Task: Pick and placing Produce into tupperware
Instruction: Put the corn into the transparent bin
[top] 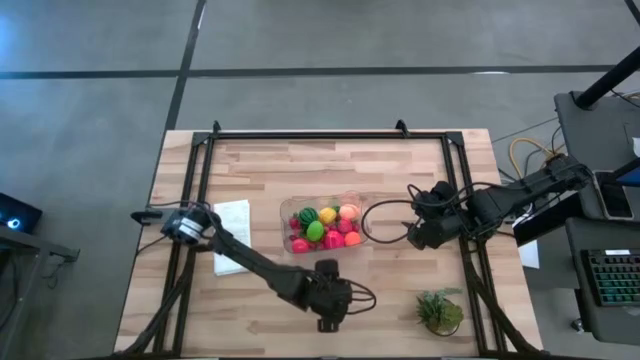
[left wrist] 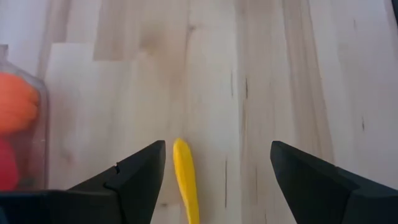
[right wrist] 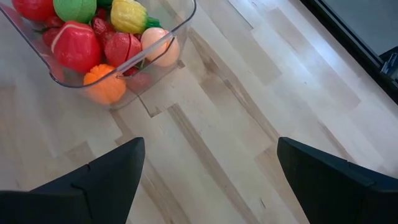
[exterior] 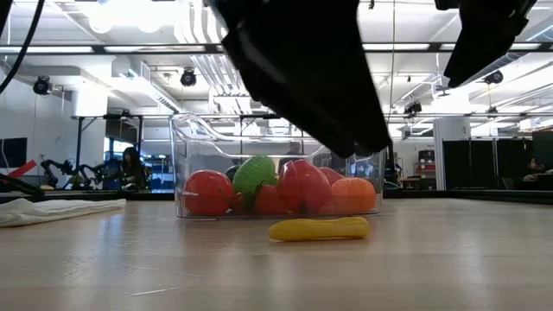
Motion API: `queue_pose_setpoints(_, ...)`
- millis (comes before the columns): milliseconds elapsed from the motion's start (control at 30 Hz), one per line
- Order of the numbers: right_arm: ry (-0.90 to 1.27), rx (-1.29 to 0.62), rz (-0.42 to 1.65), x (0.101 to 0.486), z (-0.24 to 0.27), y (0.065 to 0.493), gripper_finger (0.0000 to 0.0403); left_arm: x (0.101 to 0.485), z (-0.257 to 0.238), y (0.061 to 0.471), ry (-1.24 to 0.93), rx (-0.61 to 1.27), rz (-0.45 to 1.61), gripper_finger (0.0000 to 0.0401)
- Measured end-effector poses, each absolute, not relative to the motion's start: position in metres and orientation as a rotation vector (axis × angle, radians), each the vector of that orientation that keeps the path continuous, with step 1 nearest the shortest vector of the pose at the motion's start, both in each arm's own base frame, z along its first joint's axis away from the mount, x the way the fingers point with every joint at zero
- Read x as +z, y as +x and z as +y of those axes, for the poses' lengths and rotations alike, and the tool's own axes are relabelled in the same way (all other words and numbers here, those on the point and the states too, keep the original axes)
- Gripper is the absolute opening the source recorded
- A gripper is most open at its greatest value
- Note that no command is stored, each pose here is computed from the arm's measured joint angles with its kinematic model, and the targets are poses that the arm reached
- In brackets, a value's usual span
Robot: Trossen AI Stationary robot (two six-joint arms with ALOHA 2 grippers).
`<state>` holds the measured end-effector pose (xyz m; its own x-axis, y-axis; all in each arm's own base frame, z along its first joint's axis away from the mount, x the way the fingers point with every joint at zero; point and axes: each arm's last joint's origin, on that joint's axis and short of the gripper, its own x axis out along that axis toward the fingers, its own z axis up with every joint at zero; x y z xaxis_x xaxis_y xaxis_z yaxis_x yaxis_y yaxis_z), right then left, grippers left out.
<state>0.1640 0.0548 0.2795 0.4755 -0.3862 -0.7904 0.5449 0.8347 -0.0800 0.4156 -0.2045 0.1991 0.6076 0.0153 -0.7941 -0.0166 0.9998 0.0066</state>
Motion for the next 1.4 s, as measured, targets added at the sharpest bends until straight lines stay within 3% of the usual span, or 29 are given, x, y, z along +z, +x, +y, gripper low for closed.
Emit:
queue_pose_setpoints(400,0.181,-0.578,0.926,0.275,0.054,0.163,0.0359,0.187,-0.202,0.412,0.002,-0.008,0.954,0.0276)
queue_pose_setpoints(667,0.203,-0.625,0.880,0.277,0.053,0.162,0.0359,0.171,-0.189,0.410,-0.177,0.124,1.001,0.0276)
queue_pose_setpoints(1400,0.263,-0.614,0.752,0.295,0.042,0.140,0.0359,0.150,-0.181,0.407,-0.205,0.105,1.015,0.0276)
